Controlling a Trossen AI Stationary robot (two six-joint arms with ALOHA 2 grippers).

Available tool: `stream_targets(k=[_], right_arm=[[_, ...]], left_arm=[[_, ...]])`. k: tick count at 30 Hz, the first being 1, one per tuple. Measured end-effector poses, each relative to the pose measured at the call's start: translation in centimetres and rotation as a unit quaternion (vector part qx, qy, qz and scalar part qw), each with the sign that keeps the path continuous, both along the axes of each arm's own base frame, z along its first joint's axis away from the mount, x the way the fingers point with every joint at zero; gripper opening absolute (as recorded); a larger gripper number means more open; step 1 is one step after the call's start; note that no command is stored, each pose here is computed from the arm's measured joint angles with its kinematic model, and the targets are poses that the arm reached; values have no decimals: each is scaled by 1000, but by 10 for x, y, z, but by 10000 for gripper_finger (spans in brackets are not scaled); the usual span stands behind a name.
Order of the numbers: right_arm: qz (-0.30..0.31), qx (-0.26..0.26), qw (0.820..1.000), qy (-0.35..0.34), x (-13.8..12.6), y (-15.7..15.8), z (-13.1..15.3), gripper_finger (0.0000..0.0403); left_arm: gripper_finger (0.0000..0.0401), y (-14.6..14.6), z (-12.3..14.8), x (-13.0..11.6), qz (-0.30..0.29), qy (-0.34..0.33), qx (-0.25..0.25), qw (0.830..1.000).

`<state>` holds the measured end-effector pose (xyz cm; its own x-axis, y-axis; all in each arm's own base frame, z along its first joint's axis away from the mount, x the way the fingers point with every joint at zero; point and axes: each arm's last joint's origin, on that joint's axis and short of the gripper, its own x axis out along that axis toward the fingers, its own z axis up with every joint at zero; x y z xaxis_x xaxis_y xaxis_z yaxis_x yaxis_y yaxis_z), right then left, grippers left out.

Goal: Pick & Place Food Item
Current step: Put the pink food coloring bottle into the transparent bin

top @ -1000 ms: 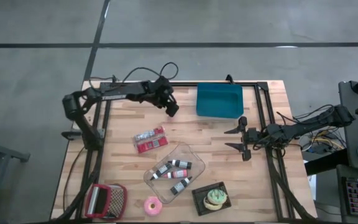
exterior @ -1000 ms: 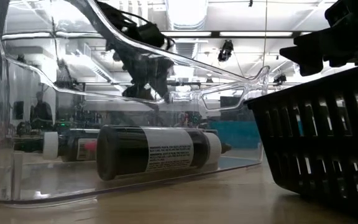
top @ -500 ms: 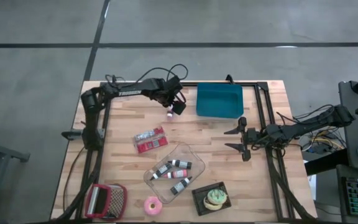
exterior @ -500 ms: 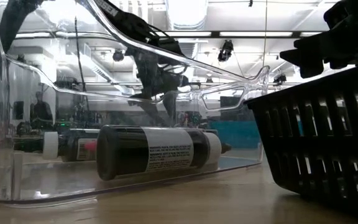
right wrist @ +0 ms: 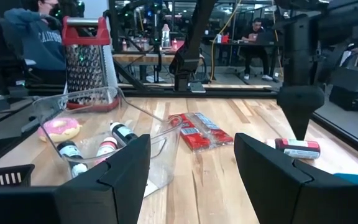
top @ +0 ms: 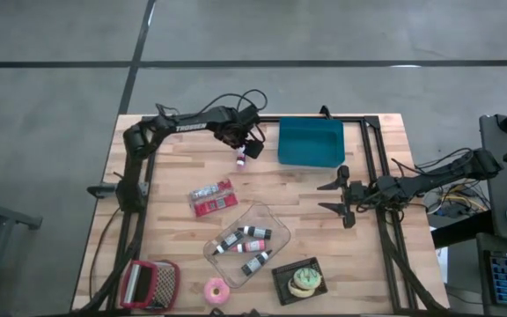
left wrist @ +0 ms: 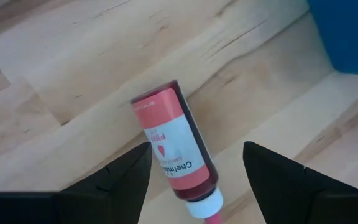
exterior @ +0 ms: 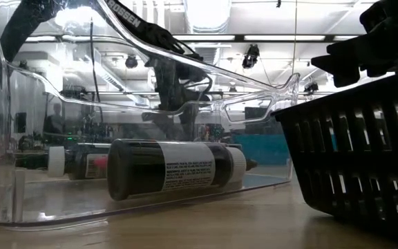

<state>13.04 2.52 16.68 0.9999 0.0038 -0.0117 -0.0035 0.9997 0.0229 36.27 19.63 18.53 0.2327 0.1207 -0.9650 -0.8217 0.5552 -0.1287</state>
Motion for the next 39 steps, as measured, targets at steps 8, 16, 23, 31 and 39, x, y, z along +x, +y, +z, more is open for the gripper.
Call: stream_targets(k=[8, 16, 23, 31, 39], right_arm=[[0, 0, 1000, -2, 0, 0, 1, 226], [0, -2, 1000, -4, 0, 0, 1, 226], [0, -4, 1000, -5, 0, 0, 1, 226], [0, -6, 1000, -5, 0, 0, 1, 226], [0, -8, 1000, -5, 0, 0, 1, 226]], left_arm=[[259, 3, -2, -3, 8, -5, -19, 1000], [259, 6, -23, 6, 12, -4, -67, 998], [259, 8, -35, 10, 12, 17, -79, 997], [259, 8, -39, 9, -1, 27, -80, 996], [252, 7, -39, 10, -21, 28, -76, 996]])
